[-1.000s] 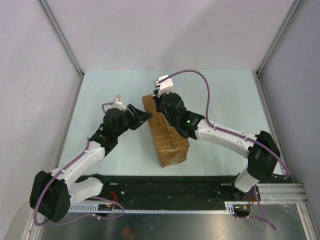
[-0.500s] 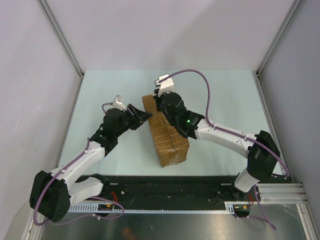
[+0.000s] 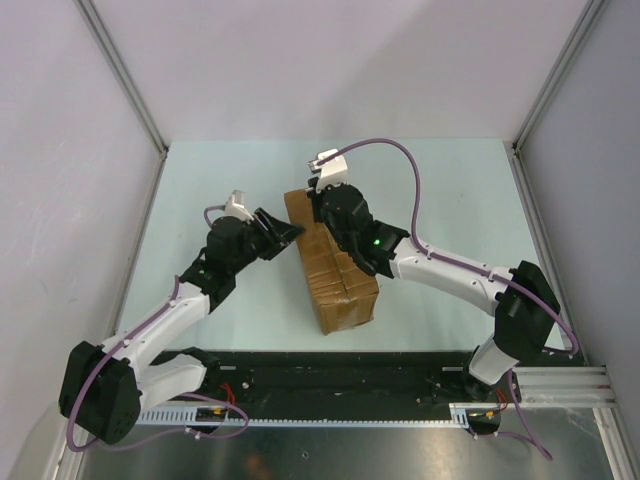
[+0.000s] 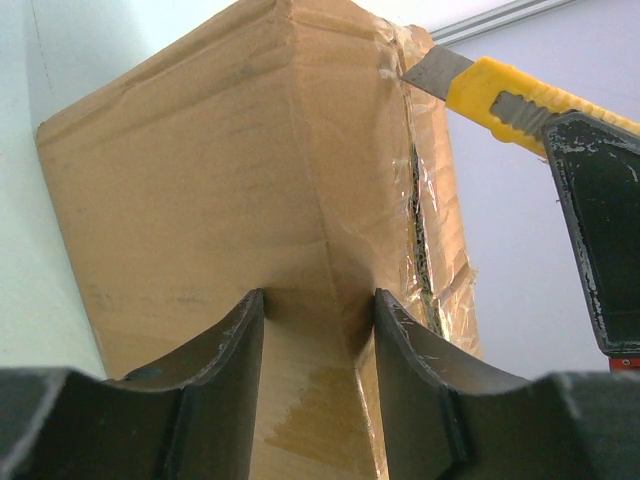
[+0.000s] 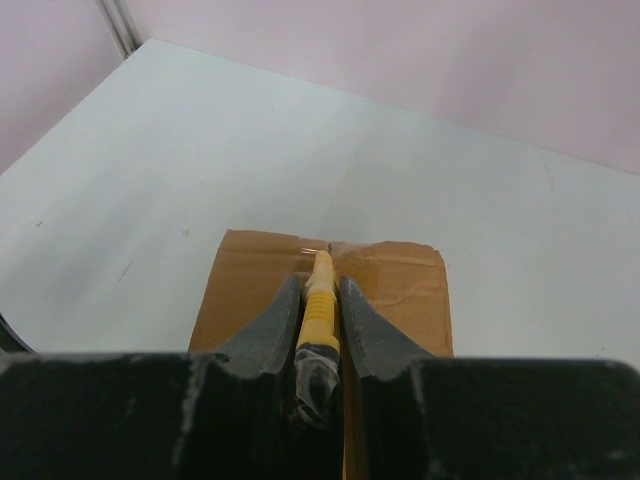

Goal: Unpack the express box
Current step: Cut the express box at the center of the board.

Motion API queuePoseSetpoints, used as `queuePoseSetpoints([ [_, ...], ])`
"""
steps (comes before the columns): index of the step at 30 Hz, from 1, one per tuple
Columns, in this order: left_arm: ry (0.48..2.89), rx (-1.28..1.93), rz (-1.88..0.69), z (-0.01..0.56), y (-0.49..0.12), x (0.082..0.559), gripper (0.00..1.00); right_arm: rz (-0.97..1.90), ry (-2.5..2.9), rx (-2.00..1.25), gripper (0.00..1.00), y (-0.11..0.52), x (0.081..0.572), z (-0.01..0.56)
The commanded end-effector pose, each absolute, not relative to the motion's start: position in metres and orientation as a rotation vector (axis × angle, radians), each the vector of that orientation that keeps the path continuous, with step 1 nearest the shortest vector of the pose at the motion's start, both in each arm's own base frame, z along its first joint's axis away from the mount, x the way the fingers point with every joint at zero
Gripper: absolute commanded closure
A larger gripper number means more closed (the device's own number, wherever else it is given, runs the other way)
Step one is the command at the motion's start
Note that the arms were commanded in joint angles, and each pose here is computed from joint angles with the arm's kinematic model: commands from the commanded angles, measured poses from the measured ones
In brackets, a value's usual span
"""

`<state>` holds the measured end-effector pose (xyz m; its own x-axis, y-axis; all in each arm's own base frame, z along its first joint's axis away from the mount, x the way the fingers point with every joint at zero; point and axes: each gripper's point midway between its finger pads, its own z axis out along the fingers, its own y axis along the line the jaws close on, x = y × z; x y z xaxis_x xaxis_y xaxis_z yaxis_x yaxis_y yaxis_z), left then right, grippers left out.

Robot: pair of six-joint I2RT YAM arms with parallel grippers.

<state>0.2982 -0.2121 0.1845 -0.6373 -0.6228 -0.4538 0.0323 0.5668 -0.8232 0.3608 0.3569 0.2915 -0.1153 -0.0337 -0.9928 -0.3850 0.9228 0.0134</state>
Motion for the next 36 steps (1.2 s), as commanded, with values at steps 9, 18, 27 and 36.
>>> queuePoseSetpoints([
  [9,2.393,-0.490,-0.788,0.090,-0.186,0.257,0.67,0.261,1.673,-0.331,1.00,0.355,0.367,0.294],
  [18,2.268,-0.411,-0.745,0.136,-0.183,0.282,0.44,0.185,1.819,-0.428,1.00,0.345,0.356,0.251],
  [27,2.185,-0.382,-0.735,0.173,-0.188,0.309,0.25,0.145,1.902,-0.473,1.00,0.345,0.345,0.223],
  [36,2.065,-0.392,-0.715,0.217,-0.183,0.333,0.12,0.150,1.913,-0.473,1.00,0.344,0.343,0.221],
])
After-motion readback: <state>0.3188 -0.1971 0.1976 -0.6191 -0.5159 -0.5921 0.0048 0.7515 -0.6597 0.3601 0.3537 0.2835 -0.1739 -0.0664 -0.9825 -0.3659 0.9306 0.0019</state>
